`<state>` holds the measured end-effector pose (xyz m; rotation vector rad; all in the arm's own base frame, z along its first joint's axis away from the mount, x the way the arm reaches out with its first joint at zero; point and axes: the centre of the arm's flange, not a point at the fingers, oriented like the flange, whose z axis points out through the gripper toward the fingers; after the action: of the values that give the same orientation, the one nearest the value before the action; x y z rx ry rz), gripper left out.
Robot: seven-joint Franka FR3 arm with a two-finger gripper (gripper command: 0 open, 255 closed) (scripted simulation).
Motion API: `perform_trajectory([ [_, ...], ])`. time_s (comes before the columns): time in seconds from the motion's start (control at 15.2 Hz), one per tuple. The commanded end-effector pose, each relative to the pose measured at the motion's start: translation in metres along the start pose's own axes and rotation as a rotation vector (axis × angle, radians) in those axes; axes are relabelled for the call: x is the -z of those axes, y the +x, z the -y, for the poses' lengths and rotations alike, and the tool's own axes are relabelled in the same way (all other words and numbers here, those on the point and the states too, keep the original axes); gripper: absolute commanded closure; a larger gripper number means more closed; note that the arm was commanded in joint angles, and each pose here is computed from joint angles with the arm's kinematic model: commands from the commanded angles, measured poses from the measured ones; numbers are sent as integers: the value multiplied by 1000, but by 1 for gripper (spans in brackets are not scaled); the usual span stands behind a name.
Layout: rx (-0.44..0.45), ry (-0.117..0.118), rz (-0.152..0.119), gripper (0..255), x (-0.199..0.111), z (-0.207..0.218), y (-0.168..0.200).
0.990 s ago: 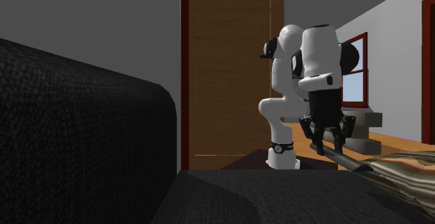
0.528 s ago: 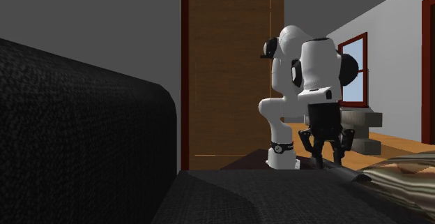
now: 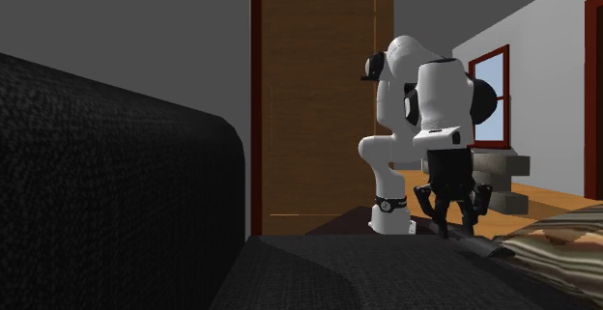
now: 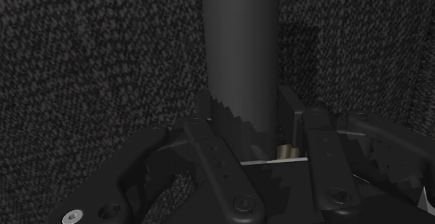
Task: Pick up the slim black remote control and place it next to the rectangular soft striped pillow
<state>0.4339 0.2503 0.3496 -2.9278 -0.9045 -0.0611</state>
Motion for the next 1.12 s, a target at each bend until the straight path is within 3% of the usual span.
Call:
perform_trajectory([
  [0.0, 1, 0, 0, 255, 0, 1, 0],
  [0.07, 1, 0, 0, 0, 0, 1, 0],
  [0.4, 1, 0, 0, 0, 0, 1, 0],
  [0.66, 1, 0, 0, 0, 50, 1, 0],
  [1.06, 1, 0, 0, 0, 50, 1, 0],
])
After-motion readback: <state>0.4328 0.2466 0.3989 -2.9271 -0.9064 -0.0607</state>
